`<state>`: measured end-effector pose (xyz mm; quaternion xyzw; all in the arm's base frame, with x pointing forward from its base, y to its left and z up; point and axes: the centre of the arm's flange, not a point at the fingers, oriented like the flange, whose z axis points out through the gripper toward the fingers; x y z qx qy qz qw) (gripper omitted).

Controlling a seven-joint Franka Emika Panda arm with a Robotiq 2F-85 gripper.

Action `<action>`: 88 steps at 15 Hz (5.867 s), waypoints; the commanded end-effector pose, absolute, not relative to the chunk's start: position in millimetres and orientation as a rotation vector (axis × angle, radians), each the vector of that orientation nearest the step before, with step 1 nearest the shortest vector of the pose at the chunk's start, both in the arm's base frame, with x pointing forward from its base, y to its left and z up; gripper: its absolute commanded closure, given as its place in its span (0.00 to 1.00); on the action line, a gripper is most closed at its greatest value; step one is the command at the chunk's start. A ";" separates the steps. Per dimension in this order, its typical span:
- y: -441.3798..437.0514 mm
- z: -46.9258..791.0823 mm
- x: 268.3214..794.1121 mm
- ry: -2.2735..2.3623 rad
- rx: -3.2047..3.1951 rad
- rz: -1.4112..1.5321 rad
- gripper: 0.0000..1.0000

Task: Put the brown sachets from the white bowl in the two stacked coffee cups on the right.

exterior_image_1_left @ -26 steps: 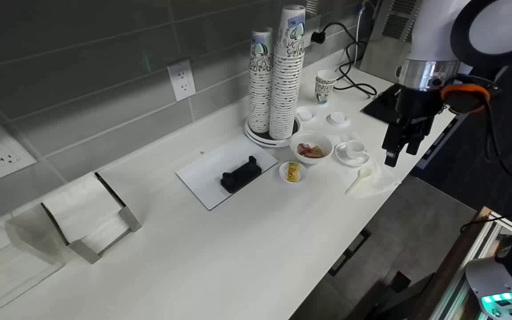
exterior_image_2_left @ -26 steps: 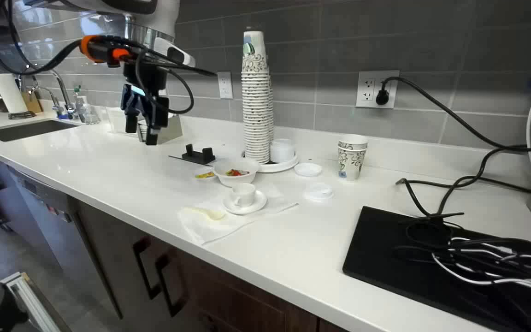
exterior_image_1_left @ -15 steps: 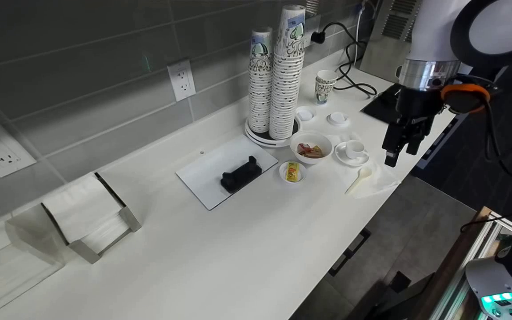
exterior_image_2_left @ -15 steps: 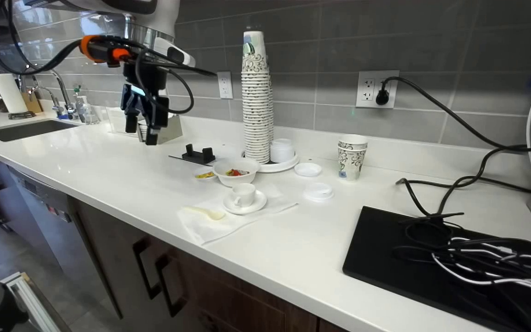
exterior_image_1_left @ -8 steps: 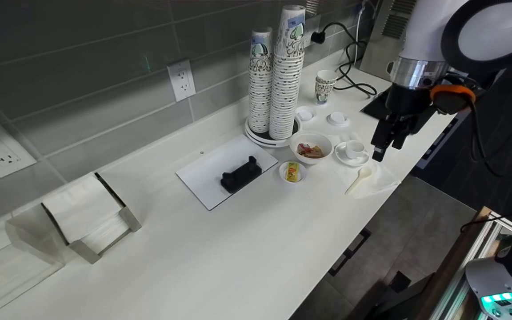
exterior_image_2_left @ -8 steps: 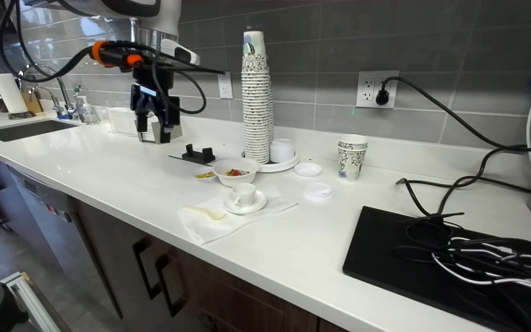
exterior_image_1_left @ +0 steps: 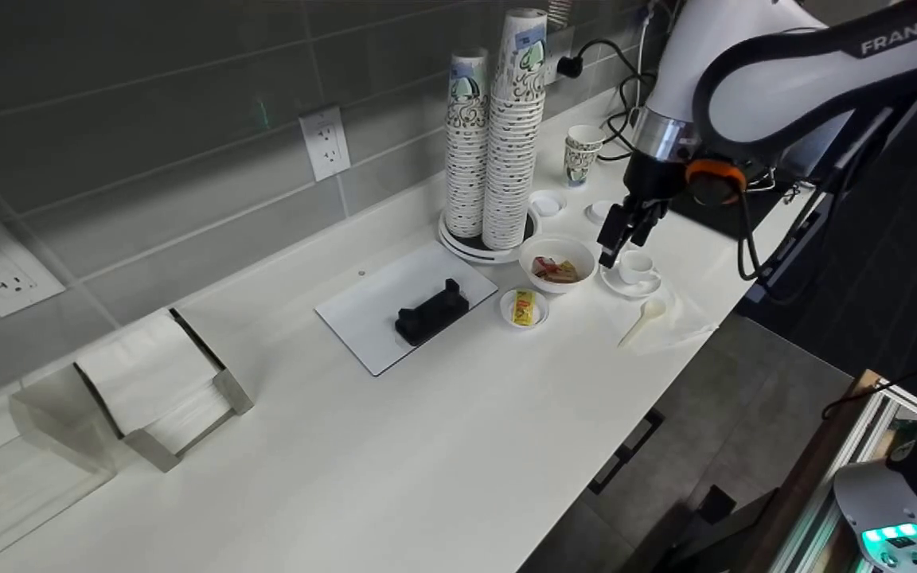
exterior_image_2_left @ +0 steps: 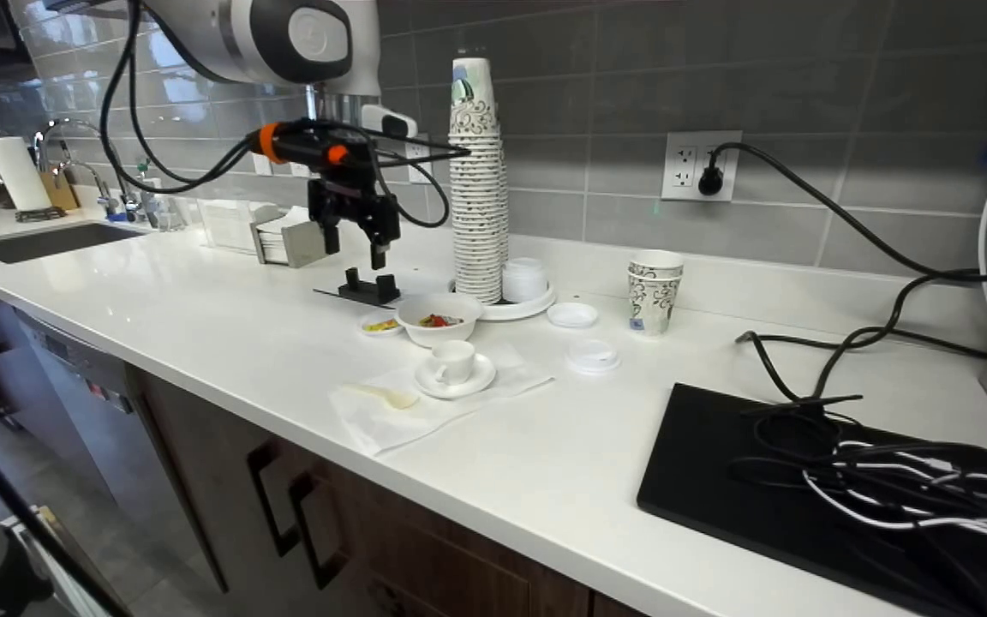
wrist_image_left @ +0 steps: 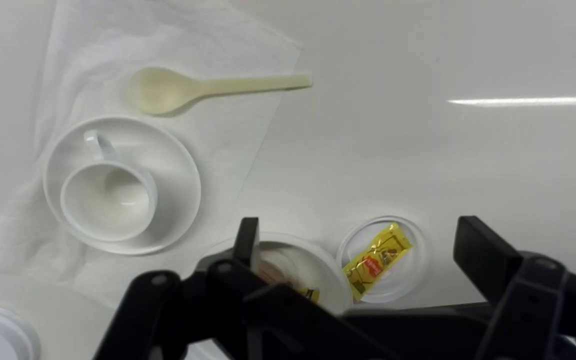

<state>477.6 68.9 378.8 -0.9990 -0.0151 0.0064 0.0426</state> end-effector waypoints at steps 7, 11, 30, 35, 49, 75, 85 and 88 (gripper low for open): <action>60.3 304.0 544.3 -0.325 -3.230 -0.176 0.00; 63.0 286.7 555.0 -0.426 -3.256 -0.258 0.00; 67.6 248.6 571.7 -0.535 -3.218 -0.256 0.33; 72.9 247.9 573.4 -0.570 -3.199 -0.285 0.39; 71.3 235.4 584.3 -0.561 -3.185 -0.331 0.95; -41.0 401.8 570.0 0.499 -3.247 -0.614 1.00; -120.6 395.3 597.4 0.624 -3.186 -0.839 1.00; -121.8 391.9 618.8 0.573 -3.183 -0.920 1.00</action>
